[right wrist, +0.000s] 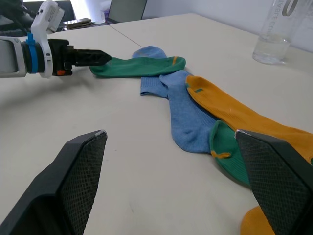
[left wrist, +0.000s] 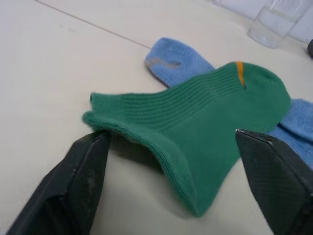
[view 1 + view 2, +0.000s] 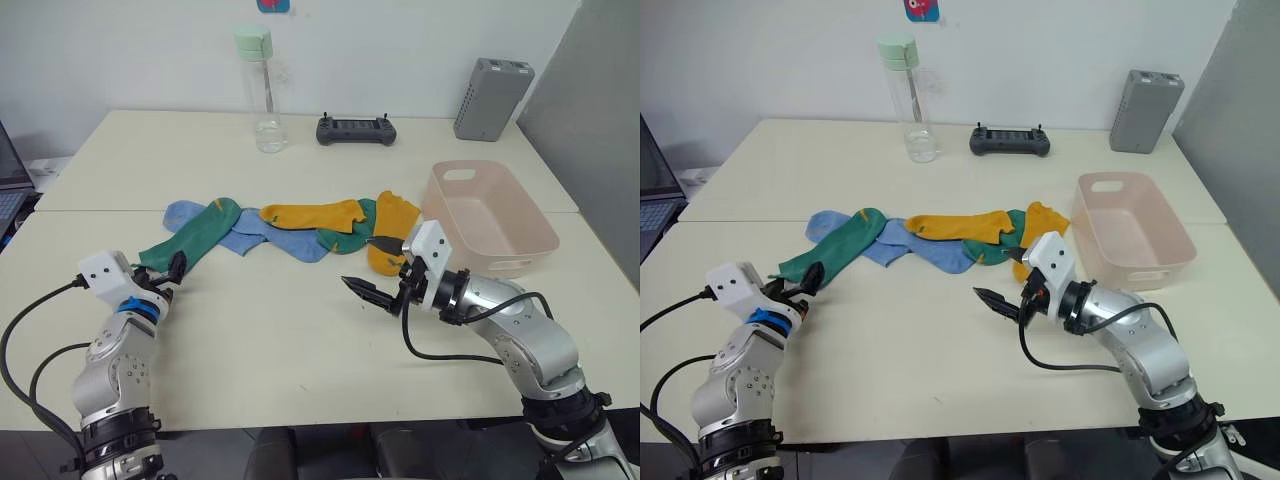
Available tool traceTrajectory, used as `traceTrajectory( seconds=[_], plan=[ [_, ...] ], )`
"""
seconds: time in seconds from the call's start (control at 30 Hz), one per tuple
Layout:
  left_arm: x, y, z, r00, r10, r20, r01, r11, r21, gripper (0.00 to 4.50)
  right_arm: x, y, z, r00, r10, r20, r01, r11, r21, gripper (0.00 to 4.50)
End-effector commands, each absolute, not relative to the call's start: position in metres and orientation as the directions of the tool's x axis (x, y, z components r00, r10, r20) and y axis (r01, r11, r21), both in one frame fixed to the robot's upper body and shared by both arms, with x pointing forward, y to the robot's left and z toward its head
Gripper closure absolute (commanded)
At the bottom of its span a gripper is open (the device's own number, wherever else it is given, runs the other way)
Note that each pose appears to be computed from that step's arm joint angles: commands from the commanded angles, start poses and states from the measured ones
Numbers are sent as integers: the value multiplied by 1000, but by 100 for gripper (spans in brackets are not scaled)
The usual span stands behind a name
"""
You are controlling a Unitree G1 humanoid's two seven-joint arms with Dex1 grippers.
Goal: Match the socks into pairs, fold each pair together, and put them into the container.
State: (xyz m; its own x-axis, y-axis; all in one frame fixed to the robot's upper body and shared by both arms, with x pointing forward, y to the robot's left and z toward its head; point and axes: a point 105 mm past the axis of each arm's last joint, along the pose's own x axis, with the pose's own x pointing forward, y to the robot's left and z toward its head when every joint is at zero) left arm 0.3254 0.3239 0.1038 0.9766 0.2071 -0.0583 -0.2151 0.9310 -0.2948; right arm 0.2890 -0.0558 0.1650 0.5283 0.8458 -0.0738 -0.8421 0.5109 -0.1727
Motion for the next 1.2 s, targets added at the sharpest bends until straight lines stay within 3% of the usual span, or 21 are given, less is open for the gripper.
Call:
traceTrajectory(
  seconds=[0.03, 0.33, 0.47, 0.63, 0.67, 0.77, 0.83, 1.03, 1.2],
  plan=[
    [323, 335, 123, 972, 233, 17, -217, 929, -300, 154, 285, -57, 177, 529, 847, -42, -834, 510, -211, 0],
    [323, 337, 145, 974, 208, 84, -183, 954, -239, 438, 285, -55, 177, 527, 849, -36, -836, 510, -203, 0],
    [326, 327, 169, 982, 113, 150, -91, 986, -142, 444, 285, -54, 177, 526, 850, -33, -836, 510, -204, 0],
    [324, 280, 214, 951, -240, 194, 239, 971, 31, 444, 286, -55, 177, 525, 851, -32, -837, 509, -204, 0],
    [323, 273, 217, 941, -284, 182, 279, 959, 56, 444, 286, -55, 178, 525, 850, -32, -836, 509, -203, 0],
    [305, 219, 228, 789, -613, 30, 597, 778, 196, 444, 290, -62, 178, 537, 843, -36, -830, 519, -205, 0],
    [293, 199, 225, 694, -717, -66, 712, 672, 204, 444, 292, -66, 178, 543, 839, -41, -825, 523, -212, 0],
    [287, 177, 231, 586, -799, -135, 808, 564, 172, 444, 296, -79, 179, 564, 824, -54, -810, 538, -234, 0],
    [305, 199, 240, 662, -744, -92, 746, 641, 181, 444, 297, -85, 179, 583, 810, -59, -796, 555, -240, 0]
  ],
)
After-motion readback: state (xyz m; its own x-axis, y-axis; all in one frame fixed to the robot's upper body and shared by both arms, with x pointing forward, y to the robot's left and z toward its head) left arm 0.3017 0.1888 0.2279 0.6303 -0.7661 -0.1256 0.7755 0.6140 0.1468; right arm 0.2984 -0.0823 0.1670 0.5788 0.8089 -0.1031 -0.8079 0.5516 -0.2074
